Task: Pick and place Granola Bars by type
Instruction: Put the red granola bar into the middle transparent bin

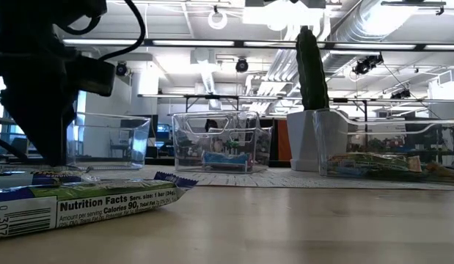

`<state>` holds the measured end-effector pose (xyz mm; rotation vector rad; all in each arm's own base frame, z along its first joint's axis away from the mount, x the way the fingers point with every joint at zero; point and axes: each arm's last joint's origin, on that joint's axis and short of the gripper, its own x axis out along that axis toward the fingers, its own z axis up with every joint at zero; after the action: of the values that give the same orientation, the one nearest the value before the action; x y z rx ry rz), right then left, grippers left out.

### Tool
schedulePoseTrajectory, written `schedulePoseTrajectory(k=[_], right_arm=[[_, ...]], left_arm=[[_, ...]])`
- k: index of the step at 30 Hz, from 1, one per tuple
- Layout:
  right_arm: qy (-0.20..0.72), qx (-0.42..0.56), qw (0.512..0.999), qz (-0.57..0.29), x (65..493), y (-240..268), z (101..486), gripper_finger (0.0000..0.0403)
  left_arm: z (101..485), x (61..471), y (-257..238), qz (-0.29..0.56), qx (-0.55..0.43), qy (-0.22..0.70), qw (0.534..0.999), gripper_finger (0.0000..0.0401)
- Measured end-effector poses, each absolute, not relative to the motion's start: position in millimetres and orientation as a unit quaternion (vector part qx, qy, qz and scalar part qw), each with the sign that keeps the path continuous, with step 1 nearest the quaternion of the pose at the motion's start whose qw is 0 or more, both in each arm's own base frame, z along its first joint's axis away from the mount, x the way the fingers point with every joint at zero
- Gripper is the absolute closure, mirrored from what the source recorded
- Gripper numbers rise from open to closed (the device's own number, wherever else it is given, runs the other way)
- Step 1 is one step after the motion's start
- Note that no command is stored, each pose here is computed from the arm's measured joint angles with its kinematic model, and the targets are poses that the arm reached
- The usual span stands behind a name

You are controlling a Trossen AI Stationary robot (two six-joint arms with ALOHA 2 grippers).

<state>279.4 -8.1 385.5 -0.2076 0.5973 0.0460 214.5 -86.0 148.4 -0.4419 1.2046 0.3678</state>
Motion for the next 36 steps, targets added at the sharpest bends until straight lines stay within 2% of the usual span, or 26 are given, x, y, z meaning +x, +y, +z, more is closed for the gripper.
schedulePoseTrajectory(k=[6, 11, 16, 23, 30, 36], right_arm=[[0.297, -0.103, 0.949, 0.024, 279.0, -8.1, 384.9, 0.0219], [0.297, -0.111, 0.948, 0.026, 279.0, -8.1, 384.9, 0.0219], [0.297, -0.112, 0.948, 0.026, 279.0, -8.1, 384.9, 0.0219], [0.303, -0.112, 0.946, 0.028, 280.4, -8.2, 376.9, 0.0219], [0.334, -0.111, 0.936, 0.031, 283.4, -8.9, 343.4, 0.0219], [0.307, -0.103, 0.946, 0.008, 289.4, -8.3, 330.7, 0.0219]], left_arm=[[156.9, 217.5, -87.0, 0.185, -0.224, 0.555, 0.780, 0.0215], [179.7, 224.9, -89.4, 0.196, -0.212, 0.561, 0.776, 0.0215], [184.7, 223.5, -87.2, 0.221, -0.190, 0.562, 0.774, 0.0215], [168.8, 224.2, -87.5, 0.238, -0.172, 0.585, 0.756, 0.0215], [150.4, 229.7, -91.1, 0.238, -0.167, 0.613, 0.735, 0.0215], [145.5, 231.9, -92.7, 0.234, -0.171, 0.622, 0.727, 0.0215]])
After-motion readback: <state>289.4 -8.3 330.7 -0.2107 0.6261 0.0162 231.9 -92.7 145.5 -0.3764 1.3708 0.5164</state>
